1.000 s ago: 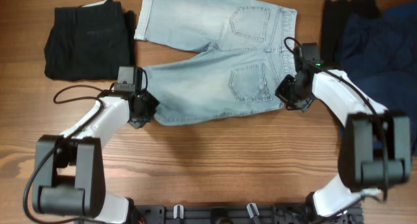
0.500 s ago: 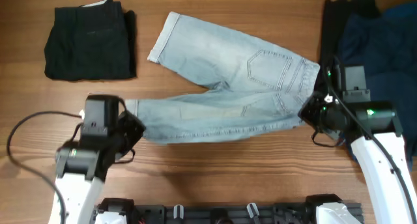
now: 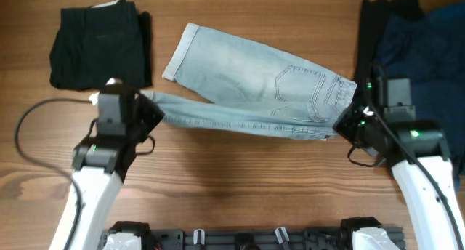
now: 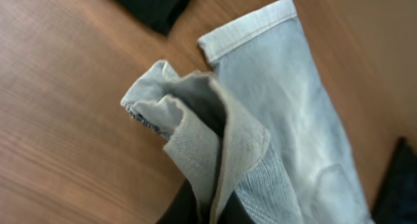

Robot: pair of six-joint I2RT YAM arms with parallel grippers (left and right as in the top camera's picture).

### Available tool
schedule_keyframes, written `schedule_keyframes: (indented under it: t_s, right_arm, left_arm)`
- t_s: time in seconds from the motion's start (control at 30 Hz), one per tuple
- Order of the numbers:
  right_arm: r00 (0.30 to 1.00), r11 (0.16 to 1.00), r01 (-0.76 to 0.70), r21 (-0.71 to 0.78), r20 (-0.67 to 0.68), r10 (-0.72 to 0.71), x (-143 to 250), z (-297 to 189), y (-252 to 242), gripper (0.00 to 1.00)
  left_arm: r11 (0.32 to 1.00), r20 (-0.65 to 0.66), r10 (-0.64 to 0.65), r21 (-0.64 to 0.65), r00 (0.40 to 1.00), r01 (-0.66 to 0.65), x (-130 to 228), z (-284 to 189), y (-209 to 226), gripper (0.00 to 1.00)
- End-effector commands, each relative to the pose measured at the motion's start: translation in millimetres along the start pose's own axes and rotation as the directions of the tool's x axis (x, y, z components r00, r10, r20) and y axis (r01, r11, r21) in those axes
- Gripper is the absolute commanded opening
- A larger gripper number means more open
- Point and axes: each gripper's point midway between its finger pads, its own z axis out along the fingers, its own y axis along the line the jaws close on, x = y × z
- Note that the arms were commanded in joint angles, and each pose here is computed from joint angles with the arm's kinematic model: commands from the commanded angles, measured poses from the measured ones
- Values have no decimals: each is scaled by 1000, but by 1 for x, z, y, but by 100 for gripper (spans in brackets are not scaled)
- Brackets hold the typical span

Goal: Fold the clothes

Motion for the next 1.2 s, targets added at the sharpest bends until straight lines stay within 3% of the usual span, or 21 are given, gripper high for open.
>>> schedule_keyframes:
  t_s: [0.0,0.33,0.53,0.83,0.87,0.9,0.93,1.0,1.07,1.1,1.17]
  right_arm:
    - [1000,992,13,125,7,-14,-5,32,-20,4]
    - [999,994,9,106,43,-13,-27,72,-3,4]
    - [999,992,8,123,43,-14,-33,87,-2,4]
    - [990,990,-49,132,135,32,-54,97,0,4]
    - [986,989,-65,136,164,42,-60,97,0,4]
    - [979,988,-81,134,195,53,-66,97,1,6]
    - [971,988,-93,120,231,64,-75,98,4,18]
    - [959,992,-97,80,275,71,-87,100,14,59]
    - [948,995,-96,42,309,78,-97,99,23,88]
    - [944,995,-95,31,320,80,-100,98,25,99]
    - [942,998,-68,18,330,58,-104,97,30,100]
  left_arm:
    - [988,127,97,-136,987,-79,-30,20,16,4]
    - [983,361,162,24,918,-183,-80,19,-47,4]
    - [964,333,243,19,911,-265,-65,62,-60,4]
    - [961,395,219,73,892,-267,-72,100,-76,4]
    - [960,411,210,87,887,-268,-75,103,-79,39]
    - [958,429,201,103,881,-269,-77,105,-83,88]
    - [955,450,190,123,872,-271,-80,108,-88,100]
    - [949,479,179,145,859,-279,-84,113,-94,100]
    - [944,475,209,129,855,-303,-85,115,-96,99]
    - [945,466,216,121,858,-303,-84,116,-96,100]
    - [925,433,288,105,854,-365,-79,118,-99,99]
